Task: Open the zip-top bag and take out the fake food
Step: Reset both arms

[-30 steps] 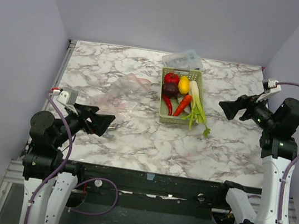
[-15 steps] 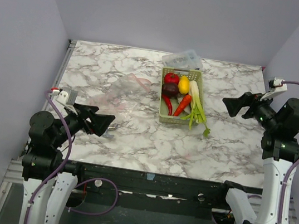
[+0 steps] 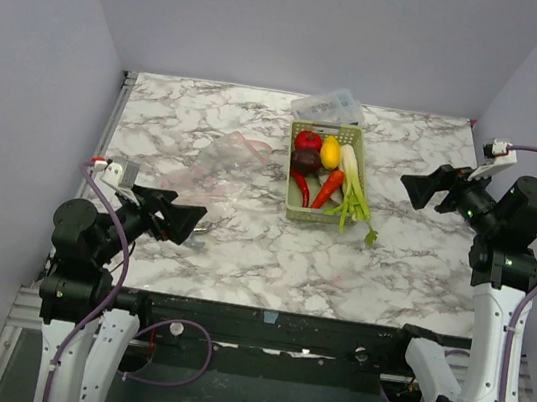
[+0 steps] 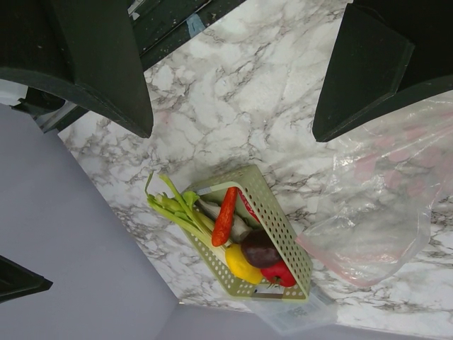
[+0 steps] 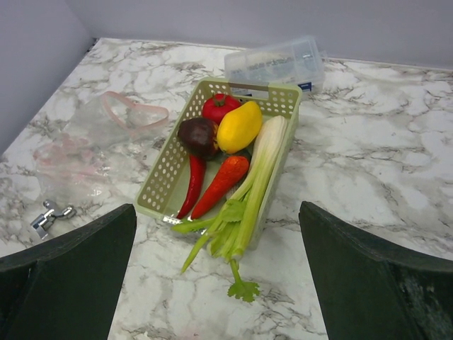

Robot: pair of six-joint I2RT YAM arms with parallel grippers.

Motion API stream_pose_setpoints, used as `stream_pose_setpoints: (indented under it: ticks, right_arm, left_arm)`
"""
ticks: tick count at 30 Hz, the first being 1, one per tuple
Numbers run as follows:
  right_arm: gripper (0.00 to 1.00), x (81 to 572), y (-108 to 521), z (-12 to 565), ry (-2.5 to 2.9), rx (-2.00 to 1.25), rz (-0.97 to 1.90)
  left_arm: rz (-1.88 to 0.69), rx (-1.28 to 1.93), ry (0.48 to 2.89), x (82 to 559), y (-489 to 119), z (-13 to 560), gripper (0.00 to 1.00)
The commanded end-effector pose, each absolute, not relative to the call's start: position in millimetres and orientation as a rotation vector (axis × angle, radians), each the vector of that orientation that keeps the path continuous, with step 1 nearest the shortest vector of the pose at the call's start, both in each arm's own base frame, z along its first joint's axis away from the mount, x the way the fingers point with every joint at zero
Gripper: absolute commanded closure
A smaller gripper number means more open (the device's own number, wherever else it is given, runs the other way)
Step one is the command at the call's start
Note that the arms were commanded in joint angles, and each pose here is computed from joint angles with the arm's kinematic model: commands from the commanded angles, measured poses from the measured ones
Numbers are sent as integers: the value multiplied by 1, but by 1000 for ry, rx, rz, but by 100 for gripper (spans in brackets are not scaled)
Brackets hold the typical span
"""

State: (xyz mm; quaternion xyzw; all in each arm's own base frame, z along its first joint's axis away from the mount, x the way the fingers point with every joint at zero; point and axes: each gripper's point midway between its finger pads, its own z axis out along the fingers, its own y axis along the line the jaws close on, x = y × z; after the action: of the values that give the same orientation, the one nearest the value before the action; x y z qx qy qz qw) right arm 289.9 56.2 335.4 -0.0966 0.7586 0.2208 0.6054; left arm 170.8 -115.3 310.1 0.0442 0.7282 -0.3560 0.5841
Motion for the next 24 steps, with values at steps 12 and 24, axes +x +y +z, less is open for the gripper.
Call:
stream_pose_setpoints:
  ticks: [12, 24]
  right_arm:
    - [0, 291, 50, 341, 1736, -187, 473]
    - [0, 291, 49, 339, 1738, -182, 468]
  left_arm:
    - [-828, 114, 1700, 171, -115, 313, 1]
    - [-814, 114, 1708, 171, -114, 308, 1]
